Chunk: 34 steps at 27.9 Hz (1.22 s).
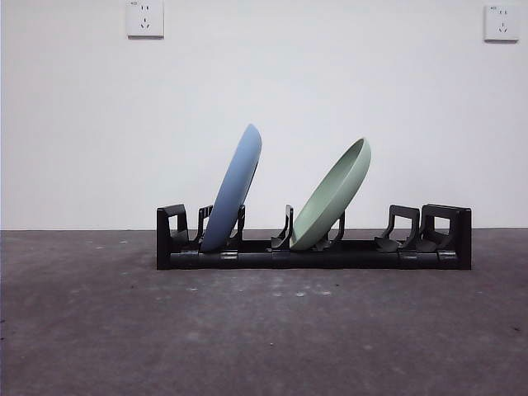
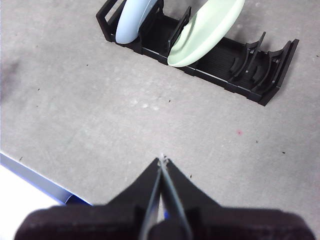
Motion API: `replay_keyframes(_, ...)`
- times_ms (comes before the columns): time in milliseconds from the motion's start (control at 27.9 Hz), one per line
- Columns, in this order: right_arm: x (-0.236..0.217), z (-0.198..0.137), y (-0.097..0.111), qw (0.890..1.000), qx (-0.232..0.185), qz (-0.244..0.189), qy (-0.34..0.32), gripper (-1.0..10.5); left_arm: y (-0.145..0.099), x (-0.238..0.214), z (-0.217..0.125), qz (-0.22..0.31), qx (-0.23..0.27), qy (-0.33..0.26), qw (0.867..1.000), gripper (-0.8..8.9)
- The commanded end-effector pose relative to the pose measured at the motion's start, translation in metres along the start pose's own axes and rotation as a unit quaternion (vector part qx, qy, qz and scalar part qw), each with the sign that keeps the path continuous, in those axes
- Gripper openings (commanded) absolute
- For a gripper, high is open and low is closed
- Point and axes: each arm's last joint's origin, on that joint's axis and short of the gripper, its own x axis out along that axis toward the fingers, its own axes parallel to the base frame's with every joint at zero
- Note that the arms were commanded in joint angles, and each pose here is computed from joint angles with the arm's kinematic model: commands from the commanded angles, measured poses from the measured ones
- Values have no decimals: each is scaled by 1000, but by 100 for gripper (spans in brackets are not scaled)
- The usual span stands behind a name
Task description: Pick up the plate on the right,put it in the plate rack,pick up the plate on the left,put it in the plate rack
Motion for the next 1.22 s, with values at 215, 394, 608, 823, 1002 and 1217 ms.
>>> replay_keyframes(215, -46, 0, -24, 972, -2, -72, -223, 2, 0, 1, -2, -1, -3, 3, 1000, -4)
replay_keyframes(394, -55, -42, -36, 923, 20, -196, -330, 2, 0, 1, -2, -1, -3, 3, 1000, -4)
replay_keyframes(608, 5, -99, -46, 897, 13, -231, -376, 2, 0, 1, -3, -1, -3, 4, 1000, -4)
replay_keyframes(823, 75, -153, -56, 898, 18, -237, -371, 2, 0, 1, -3, -1, -3, 4, 1000, -4)
replay_keyframes(1002, 121, -193, -60, 909, 35, -231, -344, 2, 0, 1, -2, -1, -3, 3, 1000, -4)
replay_keyframes(1217, 154, -218, -65, 920, 50, -228, -315, 2, 0, 1, -2, -1, -3, 3, 1000, -4)
